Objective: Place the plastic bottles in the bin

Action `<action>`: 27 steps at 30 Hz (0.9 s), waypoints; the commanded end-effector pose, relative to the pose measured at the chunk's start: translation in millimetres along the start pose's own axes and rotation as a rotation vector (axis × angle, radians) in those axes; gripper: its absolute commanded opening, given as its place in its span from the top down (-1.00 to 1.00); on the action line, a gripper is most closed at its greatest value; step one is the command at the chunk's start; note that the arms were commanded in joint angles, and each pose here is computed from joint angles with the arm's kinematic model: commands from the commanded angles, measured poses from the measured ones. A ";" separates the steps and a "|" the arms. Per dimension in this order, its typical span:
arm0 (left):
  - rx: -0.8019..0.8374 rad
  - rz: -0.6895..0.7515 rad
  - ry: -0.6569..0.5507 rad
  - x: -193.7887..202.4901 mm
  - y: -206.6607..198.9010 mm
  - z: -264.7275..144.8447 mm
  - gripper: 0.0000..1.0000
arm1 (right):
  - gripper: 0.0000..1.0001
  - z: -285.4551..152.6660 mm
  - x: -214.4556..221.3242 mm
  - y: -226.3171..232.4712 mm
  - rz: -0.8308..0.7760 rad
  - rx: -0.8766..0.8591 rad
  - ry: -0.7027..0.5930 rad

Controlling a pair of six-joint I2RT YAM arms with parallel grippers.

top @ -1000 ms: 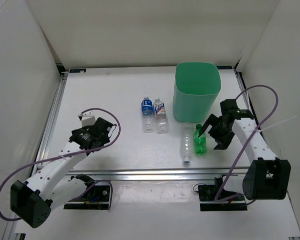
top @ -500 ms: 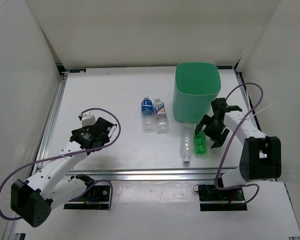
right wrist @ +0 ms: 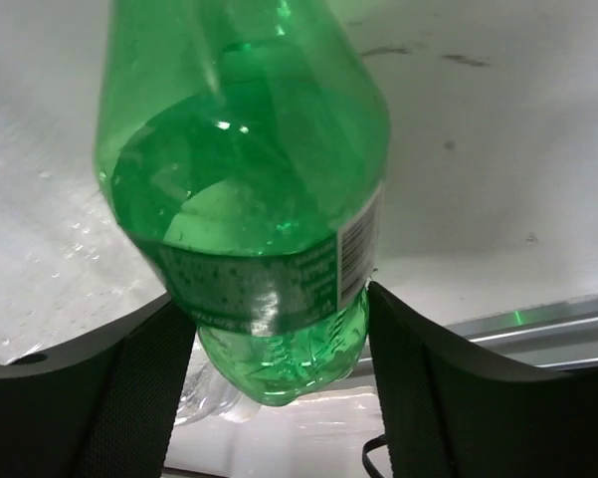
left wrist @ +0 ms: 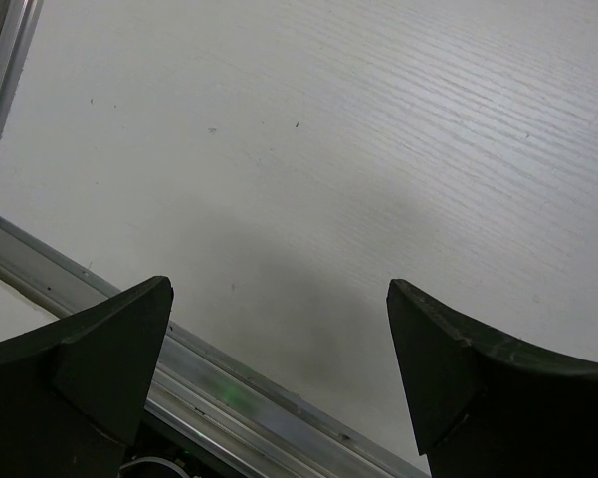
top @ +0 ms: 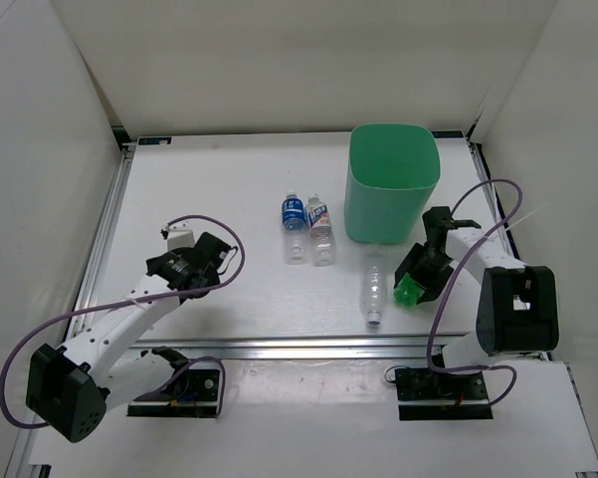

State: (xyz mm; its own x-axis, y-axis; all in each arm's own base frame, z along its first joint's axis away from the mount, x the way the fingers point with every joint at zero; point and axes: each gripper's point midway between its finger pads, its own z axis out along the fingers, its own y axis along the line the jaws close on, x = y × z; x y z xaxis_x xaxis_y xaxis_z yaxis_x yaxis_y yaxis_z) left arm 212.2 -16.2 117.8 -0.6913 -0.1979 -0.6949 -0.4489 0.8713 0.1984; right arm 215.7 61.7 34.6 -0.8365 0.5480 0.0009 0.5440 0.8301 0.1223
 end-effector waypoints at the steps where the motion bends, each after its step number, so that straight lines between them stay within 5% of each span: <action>1: -0.006 -0.018 -0.029 -9.0 -0.6 -2.2 -1.00 | -0.35 1.2 -0.4 -8.9 0.033 0.012 -0.003; 13: -0.022 0.001 -0.002 -4.8 -5.4 2.4 -1.00 | 0.21 -69.1 7.4 -17.9 0.062 -0.053 -0.110; 20: -0.055 -0.010 0.027 2.8 -5.8 7.2 -1.00 | 0.39 -195.3 -13.3 3.2 0.057 -0.161 -0.322; 27: -0.085 0.009 0.040 6.9 -6.5 12.5 -1.00 | 0.41 -327.9 -74.3 82.6 -0.018 -0.466 -0.569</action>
State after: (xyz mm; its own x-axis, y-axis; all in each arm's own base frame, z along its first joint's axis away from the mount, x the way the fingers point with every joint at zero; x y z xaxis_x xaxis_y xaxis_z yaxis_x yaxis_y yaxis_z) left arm 210.9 -16.3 95.2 -0.7413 -0.2013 -0.6402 -0.4663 0.8406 0.2756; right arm 281.0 46.4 359.0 -0.5863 0.6171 -0.5249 0.3765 0.7813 0.4979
